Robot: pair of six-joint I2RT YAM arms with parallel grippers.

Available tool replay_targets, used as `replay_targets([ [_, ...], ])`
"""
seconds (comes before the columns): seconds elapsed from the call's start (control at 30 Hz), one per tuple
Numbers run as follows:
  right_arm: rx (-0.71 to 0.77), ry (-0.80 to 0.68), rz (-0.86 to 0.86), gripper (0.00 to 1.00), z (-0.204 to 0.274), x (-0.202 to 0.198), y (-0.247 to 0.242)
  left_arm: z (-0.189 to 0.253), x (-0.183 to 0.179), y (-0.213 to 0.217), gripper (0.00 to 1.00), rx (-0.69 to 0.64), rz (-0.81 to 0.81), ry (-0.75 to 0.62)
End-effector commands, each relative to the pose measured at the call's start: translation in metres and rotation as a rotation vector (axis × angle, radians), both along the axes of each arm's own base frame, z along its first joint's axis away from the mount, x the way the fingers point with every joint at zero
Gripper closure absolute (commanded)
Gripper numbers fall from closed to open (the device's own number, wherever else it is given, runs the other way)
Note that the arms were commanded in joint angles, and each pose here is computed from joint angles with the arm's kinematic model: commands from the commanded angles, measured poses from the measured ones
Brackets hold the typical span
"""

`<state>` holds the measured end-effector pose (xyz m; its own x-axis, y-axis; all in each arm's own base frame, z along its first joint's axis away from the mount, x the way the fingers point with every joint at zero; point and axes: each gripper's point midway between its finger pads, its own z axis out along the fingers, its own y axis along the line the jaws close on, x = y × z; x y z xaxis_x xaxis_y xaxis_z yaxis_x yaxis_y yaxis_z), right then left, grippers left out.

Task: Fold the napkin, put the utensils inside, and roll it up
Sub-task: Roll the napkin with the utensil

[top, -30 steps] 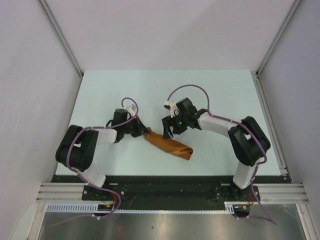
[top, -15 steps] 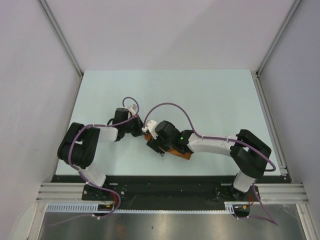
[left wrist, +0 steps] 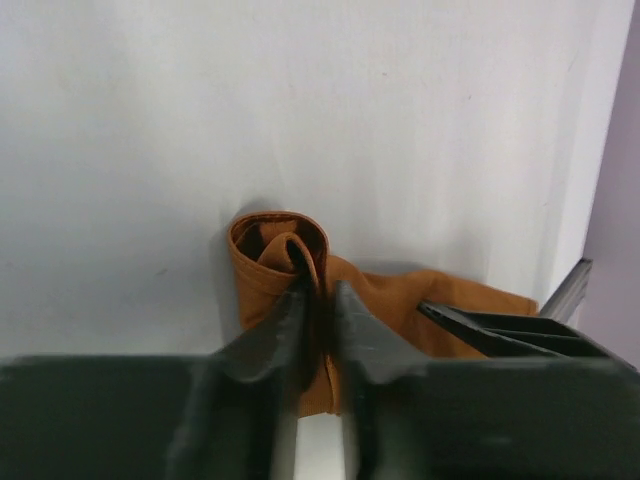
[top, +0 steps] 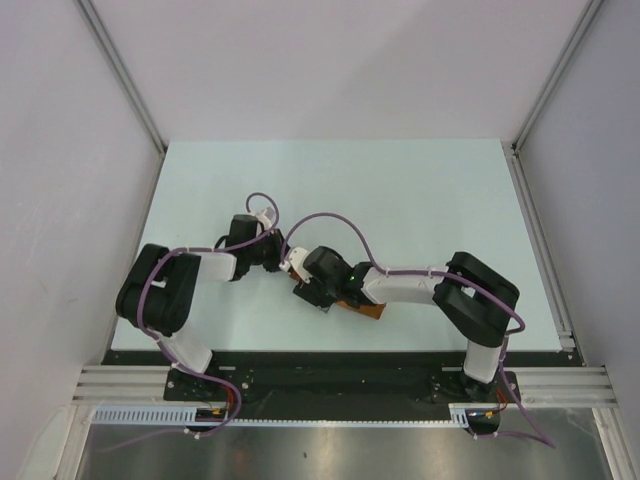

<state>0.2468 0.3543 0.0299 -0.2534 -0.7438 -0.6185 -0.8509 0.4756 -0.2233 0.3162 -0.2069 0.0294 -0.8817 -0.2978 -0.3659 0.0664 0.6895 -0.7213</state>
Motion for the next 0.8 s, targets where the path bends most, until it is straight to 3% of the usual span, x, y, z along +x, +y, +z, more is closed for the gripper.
replay_targets([
  [0.0, -0.025, 0.033, -0.08, 0.3, -0.011, 0.017, -0.013, 0.024, 0.014, -0.006, 0.7, -0.029, -0.006, -0.071],
  [0.03, -0.022, 0.051, -0.086, 0.32, -0.01, 0.018, -0.014, 0.027, 0.015, -0.006, 0.66, -0.028, -0.003, -0.079],
  [0.07, -0.016, 0.069, -0.099, 0.34, -0.012, 0.021, -0.018, 0.03, 0.016, -0.005, 0.54, -0.026, 0.0, -0.087],
  [0.2, 0.015, 0.184, -0.088, 0.45, -0.021, 0.017, -0.019, 0.053, 0.023, 0.003, 0.34, -0.017, 0.032, -0.142],
  [0.53, 0.123, 0.538, -0.053, 0.56, -0.041, -0.007, -0.019, 0.078, 0.028, 0.053, 0.27, -0.007, 0.148, -0.197],
  [0.73, 0.138, 0.491, -0.093, 0.51, -0.036, 0.001, -0.022, 0.089, 0.019, 0.061, 0.19, 0.003, 0.158, -0.211],
  [0.77, 0.154, 0.479, -0.097, 0.45, -0.029, 0.002, -0.02, 0.097, 0.019, 0.063, 0.16, 0.01, 0.159, -0.235],
])
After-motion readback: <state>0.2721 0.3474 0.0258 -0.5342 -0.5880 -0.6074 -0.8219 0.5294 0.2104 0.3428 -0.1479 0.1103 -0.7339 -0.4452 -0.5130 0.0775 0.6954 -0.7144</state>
